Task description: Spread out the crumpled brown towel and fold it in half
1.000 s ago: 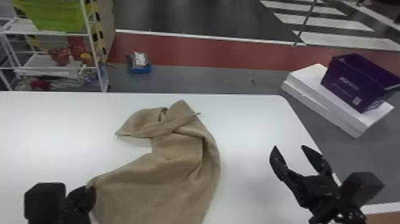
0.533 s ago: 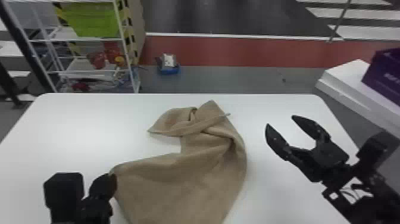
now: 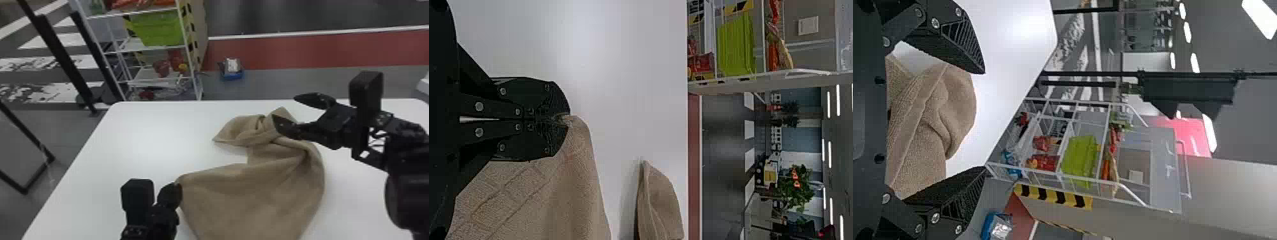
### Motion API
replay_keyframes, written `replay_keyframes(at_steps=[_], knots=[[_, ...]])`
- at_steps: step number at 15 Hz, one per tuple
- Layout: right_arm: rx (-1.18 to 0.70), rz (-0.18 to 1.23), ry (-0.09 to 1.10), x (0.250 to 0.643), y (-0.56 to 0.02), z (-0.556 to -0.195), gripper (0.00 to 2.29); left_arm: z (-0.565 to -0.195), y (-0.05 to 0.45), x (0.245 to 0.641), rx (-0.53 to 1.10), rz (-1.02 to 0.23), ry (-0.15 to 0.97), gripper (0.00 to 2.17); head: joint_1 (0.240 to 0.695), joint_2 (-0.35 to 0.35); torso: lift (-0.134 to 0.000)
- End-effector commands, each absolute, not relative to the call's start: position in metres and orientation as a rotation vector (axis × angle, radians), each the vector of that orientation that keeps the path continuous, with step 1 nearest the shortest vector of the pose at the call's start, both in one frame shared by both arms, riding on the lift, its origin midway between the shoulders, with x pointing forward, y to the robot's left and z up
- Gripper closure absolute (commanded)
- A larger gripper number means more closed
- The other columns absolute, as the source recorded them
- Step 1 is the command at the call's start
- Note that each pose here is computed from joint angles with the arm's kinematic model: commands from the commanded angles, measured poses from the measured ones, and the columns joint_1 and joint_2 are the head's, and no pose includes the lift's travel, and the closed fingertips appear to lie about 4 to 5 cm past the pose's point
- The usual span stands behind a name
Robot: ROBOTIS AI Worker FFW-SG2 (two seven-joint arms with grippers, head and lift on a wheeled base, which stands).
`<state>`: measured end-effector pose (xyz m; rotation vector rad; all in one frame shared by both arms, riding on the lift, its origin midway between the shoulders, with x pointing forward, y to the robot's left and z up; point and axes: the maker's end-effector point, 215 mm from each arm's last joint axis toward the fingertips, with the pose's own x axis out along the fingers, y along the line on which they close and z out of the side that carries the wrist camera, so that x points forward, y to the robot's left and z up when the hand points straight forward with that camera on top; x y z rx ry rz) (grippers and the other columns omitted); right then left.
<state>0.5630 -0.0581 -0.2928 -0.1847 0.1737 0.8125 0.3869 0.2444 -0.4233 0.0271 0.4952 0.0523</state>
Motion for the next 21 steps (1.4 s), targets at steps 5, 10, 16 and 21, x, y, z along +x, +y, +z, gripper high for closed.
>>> replay_keyframes(at_steps=[5,10,16,21], knots=[[-0.359,0.961,0.378,0.569,-0.021,-0.338,0.25,-0.427,0.249,0.388,0.028,0.061,0.496,1.45,0.695,0.247,-0.124],[-0.491,0.979,0.502,0.575,-0.011,-0.379,0.34,-0.430,0.243,0.394,0.028,0.051,0.496,1.45,0.695,0.268,-0.124],[-0.613,1.007,0.582,0.592,0.004,-0.398,0.34,-0.435,0.241,0.394,0.030,0.049,0.505,1.45,0.695,0.260,-0.124],[-0.694,1.027,0.615,0.590,0.010,-0.423,0.50,-0.433,0.241,0.396,0.029,0.048,0.494,1.45,0.695,0.271,-0.124]])
